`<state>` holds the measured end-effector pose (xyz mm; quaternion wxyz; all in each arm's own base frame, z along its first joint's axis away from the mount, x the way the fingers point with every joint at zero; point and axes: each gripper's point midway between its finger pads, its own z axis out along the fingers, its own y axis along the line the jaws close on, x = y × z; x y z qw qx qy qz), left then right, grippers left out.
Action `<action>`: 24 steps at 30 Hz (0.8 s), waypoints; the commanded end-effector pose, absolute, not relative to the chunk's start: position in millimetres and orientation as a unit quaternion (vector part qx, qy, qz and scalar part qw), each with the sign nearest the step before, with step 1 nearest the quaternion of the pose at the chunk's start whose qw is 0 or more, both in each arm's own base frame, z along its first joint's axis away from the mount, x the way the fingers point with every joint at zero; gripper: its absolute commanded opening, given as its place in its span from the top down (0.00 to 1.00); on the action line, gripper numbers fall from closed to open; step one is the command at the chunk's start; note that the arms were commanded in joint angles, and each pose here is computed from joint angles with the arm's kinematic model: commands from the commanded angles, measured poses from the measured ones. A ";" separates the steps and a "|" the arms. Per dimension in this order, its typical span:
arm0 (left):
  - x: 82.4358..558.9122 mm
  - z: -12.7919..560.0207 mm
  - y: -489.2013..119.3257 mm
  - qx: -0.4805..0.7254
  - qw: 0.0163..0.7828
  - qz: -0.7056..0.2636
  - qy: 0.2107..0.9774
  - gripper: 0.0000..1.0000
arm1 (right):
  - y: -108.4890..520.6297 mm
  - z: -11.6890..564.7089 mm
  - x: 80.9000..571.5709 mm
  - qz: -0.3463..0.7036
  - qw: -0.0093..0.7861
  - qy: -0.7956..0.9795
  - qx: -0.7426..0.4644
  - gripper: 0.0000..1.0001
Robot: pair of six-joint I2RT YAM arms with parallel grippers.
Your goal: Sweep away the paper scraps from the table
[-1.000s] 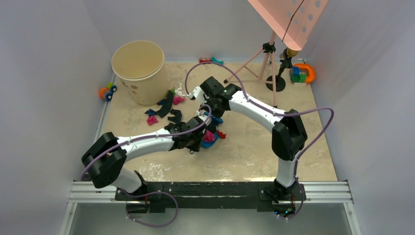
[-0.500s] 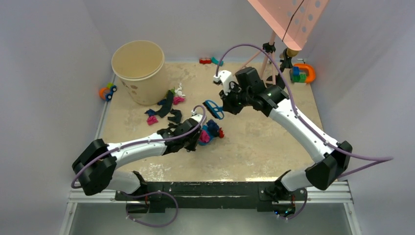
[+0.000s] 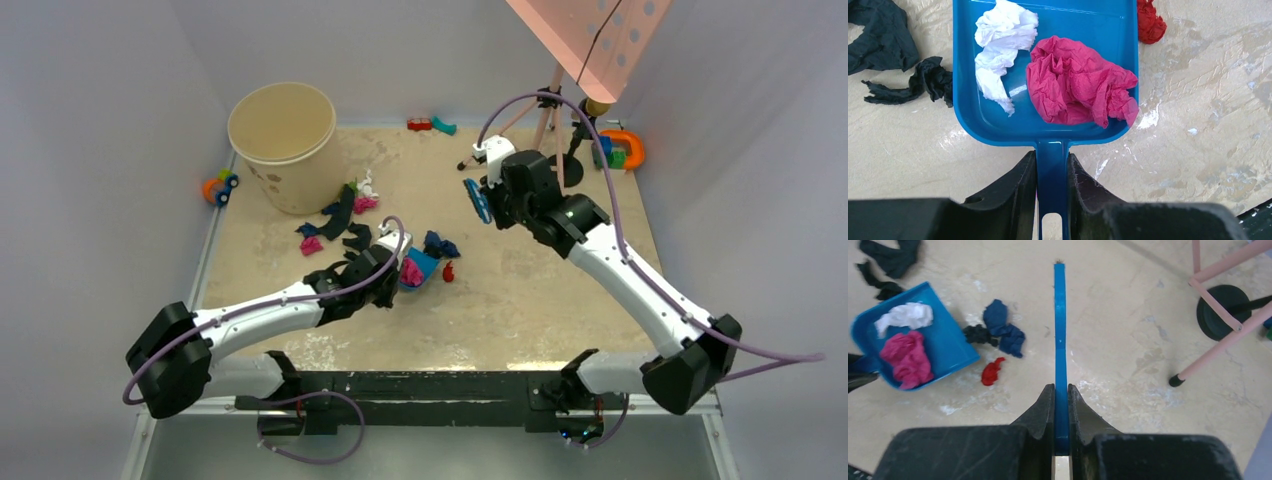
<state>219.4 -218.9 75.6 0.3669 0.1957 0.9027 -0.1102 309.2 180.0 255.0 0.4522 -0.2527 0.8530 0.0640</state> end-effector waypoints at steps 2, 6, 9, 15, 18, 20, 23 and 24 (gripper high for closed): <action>222.3 80.1 -228.0 0.193 0.370 -0.128 0.900 1.00 | 162.6 224.9 346.4 -0.042 0.421 0.881 -0.213 1.00; 217.4 68.9 -236.7 0.204 0.343 -0.139 0.907 1.00 | 180.8 201.7 368.1 -0.047 0.390 0.890 -0.233 1.00; 217.9 57.9 -238.4 0.206 0.321 -0.125 0.916 1.00 | 207.9 178.9 373.7 -0.005 0.356 0.898 -0.259 1.00; 218.8 44.3 -243.1 0.207 0.291 -0.111 0.927 1.00 | 266.5 151.0 348.9 0.132 0.310 0.883 -0.327 1.00; 221.5 43.7 -243.3 0.206 0.295 -0.108 0.927 1.00 | 281.6 154.3 328.8 0.194 0.296 0.866 -0.354 1.00; 222.9 44.5 -243.3 0.206 0.298 -0.105 0.926 1.00 | 286.1 160.9 315.1 0.226 0.290 0.855 -0.366 1.00; 225.6 45.1 -241.6 0.206 0.304 -0.099 0.925 1.00 | 287.4 173.6 295.7 0.261 0.289 0.843 -0.372 1.00; 226.5 45.9 -241.7 0.206 0.306 -0.099 0.924 1.00 | 286.7 178.6 291.0 0.267 0.292 0.840 -0.371 1.00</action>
